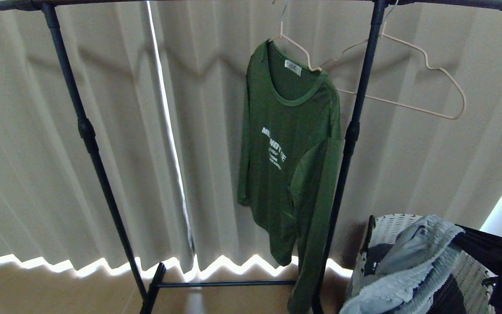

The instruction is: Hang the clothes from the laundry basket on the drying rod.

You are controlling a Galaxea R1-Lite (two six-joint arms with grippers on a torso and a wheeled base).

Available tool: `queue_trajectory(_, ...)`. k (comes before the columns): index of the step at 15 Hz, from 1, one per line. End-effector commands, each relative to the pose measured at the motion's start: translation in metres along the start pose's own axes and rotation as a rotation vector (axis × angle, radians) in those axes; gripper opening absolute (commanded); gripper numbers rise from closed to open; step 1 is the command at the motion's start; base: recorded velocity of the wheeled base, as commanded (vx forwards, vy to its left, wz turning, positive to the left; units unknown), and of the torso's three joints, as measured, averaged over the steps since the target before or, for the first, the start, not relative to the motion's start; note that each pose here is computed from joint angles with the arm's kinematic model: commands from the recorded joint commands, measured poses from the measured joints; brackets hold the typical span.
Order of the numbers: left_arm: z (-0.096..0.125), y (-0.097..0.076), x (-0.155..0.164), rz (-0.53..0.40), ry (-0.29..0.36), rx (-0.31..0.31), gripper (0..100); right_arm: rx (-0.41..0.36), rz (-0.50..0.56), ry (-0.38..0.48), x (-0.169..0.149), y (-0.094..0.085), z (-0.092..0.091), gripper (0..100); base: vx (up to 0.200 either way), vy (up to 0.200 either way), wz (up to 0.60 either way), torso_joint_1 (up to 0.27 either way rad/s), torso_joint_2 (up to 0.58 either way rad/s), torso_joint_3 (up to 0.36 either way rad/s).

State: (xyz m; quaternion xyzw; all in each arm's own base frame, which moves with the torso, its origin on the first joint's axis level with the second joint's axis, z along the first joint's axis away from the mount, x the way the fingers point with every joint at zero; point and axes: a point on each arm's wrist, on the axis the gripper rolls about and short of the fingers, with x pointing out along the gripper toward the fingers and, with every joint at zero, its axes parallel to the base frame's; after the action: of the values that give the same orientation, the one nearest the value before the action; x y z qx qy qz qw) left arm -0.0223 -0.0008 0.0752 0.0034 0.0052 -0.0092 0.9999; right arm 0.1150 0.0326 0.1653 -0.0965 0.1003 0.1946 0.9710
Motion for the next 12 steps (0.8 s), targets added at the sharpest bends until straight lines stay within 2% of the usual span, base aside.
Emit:
queue_trajectory(1,0.0001,0.0000,0.0001,0.000,0.000,0.001,100,0.001,0.014,0.013,0.0017,0.0005,-0.0023,0,-0.200,0.000,0.00,-0.002,-0.01,0.002)
queue_trajectory(4,0.0001,0.0000,0.0001,0.000,0.000,-0.001,100,0.003,0.020,0.032,0.0044,0.0009,-0.0048,0,-0.200,0.000,0.00,0.001,0.01,0.001)
queue_trajectory(7,-0.0001,0.0000,0.0001,0.001,0.002,0.002,100,0.001,0.032,0.024,0.0057,0.0010,-0.0020,0,0.000,0.000,0.00,0.000,0.00,0.000)
queue_trajectory(10,0.0001,0.0000,0.0001,0.000,0.000,0.004,100,0.000,0.091,0.022,0.0093,0.0019,-0.0007,0,0.000,0.000,0.00,0.000,0.00,0.000)
queue_trajectory(12,-0.0003,0.0000,0.0002,-0.002,0.006,0.050,100,-0.001,0.114,0.028,0.0098,0.0043,-0.0024,0,0.000,0.000,0.00,0.000,0.00,0.000)
